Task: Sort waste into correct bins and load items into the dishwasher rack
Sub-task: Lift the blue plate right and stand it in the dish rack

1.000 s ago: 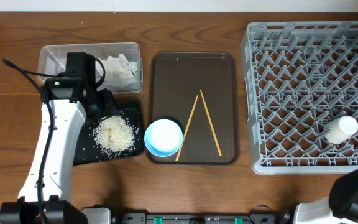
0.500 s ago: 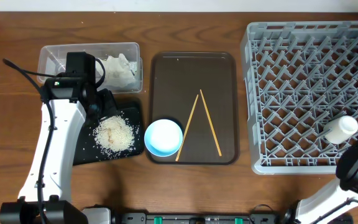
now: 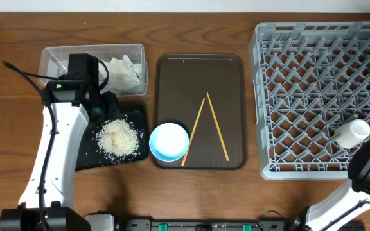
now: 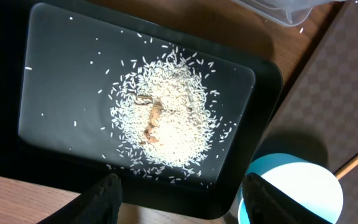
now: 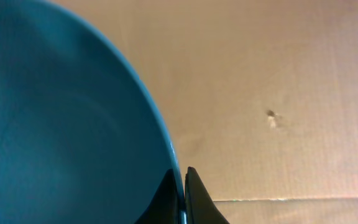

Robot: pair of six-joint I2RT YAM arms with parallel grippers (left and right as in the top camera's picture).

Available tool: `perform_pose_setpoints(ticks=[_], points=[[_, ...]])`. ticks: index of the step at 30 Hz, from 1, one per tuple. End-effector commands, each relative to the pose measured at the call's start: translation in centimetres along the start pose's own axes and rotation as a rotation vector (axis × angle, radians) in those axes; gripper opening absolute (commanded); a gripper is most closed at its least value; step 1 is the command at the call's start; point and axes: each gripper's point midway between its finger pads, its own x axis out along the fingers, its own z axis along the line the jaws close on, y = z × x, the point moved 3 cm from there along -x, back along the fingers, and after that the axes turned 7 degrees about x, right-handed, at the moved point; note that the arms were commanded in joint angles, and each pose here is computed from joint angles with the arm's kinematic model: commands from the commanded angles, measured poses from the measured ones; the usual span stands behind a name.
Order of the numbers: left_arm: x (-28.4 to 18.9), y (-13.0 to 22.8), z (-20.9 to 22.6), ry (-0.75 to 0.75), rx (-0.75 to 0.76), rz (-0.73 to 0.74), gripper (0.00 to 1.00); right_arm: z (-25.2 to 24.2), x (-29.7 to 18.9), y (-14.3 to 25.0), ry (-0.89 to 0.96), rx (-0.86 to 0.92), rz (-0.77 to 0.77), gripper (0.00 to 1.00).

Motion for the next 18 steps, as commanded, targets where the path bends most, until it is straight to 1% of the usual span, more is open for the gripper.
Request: perform_pose_setpoints(ticks=[1, 4, 8, 11, 14, 18], points=[[-0.4, -0.1, 0.2, -0.002, -0.015, -0.015, 0.65, -0.8, 0.3, 0.1, 0.063, -0.003, 0.03, 0.01], [-0.4, -0.1, 0.2, -0.001, -0.015, -0.015, 0.65, -0.5, 0.1, -0.1, 0.052, -0.022, 0.021, 0.01], [-0.4, -0.1, 0.2, -0.001, -0.015, -0.016, 0.65, 2.6, -0.3, 0.2, -0.085, -0.085, 0.02, 0.01], [-0.4, -0.1, 0.2, -0.001, -0.015, -0.015, 0.65, 4.5, -0.7, 0.5, -0.167, -0.042, 0.025, 0.01], [-0.4, -0.1, 0.2, -0.001, -0.015, -0.015, 0.65, 5.1, -1.1, 0.5, -0.19, 0.01, 0.04, 0.01], [-0.4, -0.1, 0.2, -0.001, -0.015, -0.015, 0.65, 6.2, -2.1, 0.4, -0.214, -0.013, 0.062, 0.01]])
